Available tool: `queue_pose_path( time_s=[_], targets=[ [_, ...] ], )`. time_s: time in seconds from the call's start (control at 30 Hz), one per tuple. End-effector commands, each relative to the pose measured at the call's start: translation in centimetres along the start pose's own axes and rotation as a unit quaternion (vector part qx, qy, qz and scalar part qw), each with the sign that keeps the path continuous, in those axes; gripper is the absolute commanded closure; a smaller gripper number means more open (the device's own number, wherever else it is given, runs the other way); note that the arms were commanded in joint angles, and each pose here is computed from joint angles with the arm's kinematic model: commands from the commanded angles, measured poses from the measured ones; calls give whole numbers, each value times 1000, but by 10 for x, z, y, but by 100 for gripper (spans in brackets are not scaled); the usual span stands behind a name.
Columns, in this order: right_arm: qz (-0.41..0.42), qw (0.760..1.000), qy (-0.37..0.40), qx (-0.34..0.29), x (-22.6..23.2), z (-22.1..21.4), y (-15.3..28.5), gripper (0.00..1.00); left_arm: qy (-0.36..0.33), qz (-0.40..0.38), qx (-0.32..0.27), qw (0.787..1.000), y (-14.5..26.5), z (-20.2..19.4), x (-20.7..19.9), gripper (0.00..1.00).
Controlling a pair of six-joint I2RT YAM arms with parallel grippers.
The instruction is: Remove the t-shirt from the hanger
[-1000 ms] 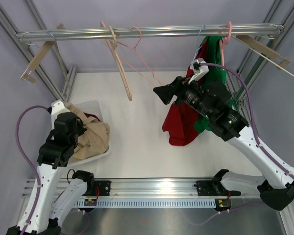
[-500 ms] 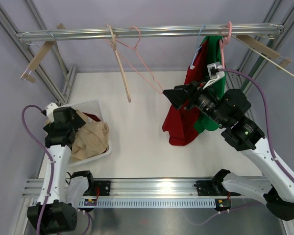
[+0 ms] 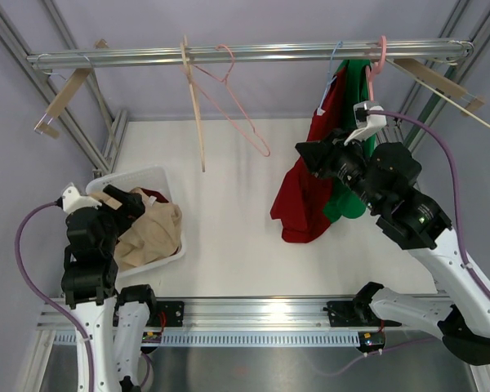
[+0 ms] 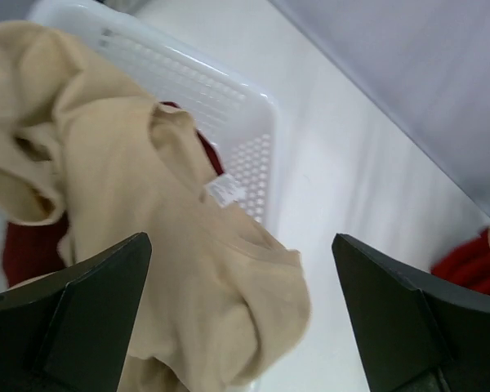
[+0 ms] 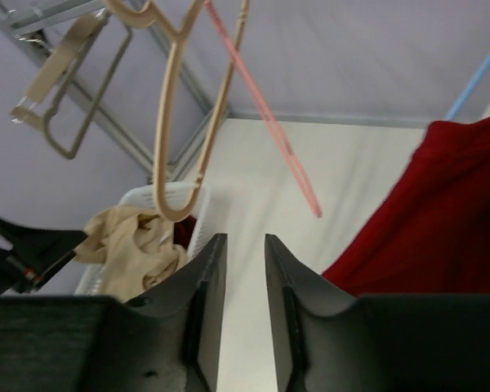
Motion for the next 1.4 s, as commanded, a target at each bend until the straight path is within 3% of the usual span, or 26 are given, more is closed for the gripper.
queue_pose_path(
  time_s=[0.0,0.1,0.2,0.27,0.47,0.63,0.87,0.9,0.93,1.03,1.1,1.13,1.27,1.37],
  targets=[
    [-96,994,39,-25,-27,25,6,70,-1,-107,59,992,17,-13,-33,1],
    [-175,983,55,-27,-49,39,-14,71,-19,-231,97,968,44,-14,-76,1],
    [-201,978,55,-20,-61,44,-31,71,-38,-318,139,937,69,-19,-102,1],
    [-223,973,53,-22,-72,53,-46,66,-64,-372,160,912,90,-18,-117,1],
    [-289,956,47,-5,-104,59,-74,47,-97,-455,210,860,124,-27,-135,1],
    [-298,954,32,1,-119,56,-92,44,-104,-488,232,835,140,-29,-144,1],
    [-311,950,26,18,-135,49,-114,58,-124,-460,232,848,120,-44,-153,1],
    [-312,950,26,18,-136,48,-115,58,-133,-474,246,835,128,-52,-159,1],
    [-313,949,25,20,-137,47,-116,58,-139,-449,234,851,117,-55,-164,1],
    [-311,950,22,28,-141,43,-118,56,-162,-436,212,860,126,-64,-181,1],
    [-312,949,25,35,-144,40,-119,56,-182,-444,215,851,137,-78,-190,1],
    [-314,948,25,34,-145,40,-119,58,-183,-436,202,857,135,-77,-194,1],
    [-308,951,28,14,-143,45,-113,76,-202,-442,230,843,142,-108,-202,1],
    [-305,952,30,-2,-142,53,-110,88,-216,-432,227,846,141,-122,-201,1]
  ],
)
Point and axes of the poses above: each gripper's point midway between its finger pads, its own y axis back along the fingers, its own x axis along the line the jaws close on, z = x × y, the point moved 3 cm from there along y, back along the fingers, and after that the axes turned 6 degrees about y, right-handed, at the moved point
